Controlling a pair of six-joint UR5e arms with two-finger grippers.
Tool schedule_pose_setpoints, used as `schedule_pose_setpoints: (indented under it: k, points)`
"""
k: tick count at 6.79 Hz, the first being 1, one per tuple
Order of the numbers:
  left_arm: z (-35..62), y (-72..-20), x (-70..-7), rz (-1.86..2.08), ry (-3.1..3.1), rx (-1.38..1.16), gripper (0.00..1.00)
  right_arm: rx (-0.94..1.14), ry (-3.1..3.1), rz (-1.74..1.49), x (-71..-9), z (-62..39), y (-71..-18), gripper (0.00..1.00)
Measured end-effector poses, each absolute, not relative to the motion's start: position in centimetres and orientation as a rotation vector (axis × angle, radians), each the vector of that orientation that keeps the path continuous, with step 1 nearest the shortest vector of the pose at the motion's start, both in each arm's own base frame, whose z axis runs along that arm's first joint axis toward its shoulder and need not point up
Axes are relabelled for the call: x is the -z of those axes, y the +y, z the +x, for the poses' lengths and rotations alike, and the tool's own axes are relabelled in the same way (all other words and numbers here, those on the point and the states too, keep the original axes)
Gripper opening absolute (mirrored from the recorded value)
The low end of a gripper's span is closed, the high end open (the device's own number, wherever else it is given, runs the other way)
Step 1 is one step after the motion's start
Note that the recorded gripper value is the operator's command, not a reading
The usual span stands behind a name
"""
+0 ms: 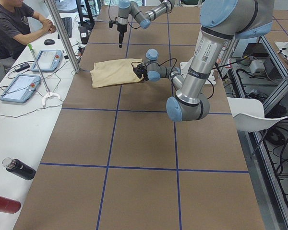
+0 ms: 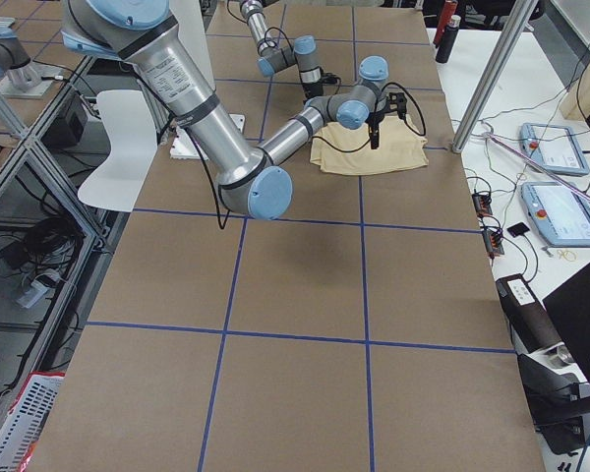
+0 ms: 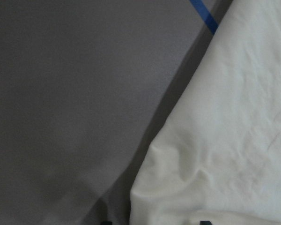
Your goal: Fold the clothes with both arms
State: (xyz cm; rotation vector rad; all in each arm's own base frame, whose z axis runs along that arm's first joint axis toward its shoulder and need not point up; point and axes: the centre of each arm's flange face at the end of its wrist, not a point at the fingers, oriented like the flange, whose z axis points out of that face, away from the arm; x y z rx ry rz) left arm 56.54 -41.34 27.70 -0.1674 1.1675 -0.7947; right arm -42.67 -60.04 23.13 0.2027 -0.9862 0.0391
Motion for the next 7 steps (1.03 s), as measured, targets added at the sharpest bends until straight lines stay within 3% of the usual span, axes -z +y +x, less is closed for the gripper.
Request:
schedule_pose_setpoints:
  k: [2, 7]
  points:
    - [56.30, -41.19, -27.31, -0.171, 1.174, 0.790, 0.00, -0.041, -0.985, 0.203, -23.13, -42.60, -60.12, 1.00]
    - [55.83, -41.24, -26.73, -0.171, 1.173, 0.791, 0.00, -0.077, -0.984, 0.175, -23.67, -42.68, -60.13, 1.00]
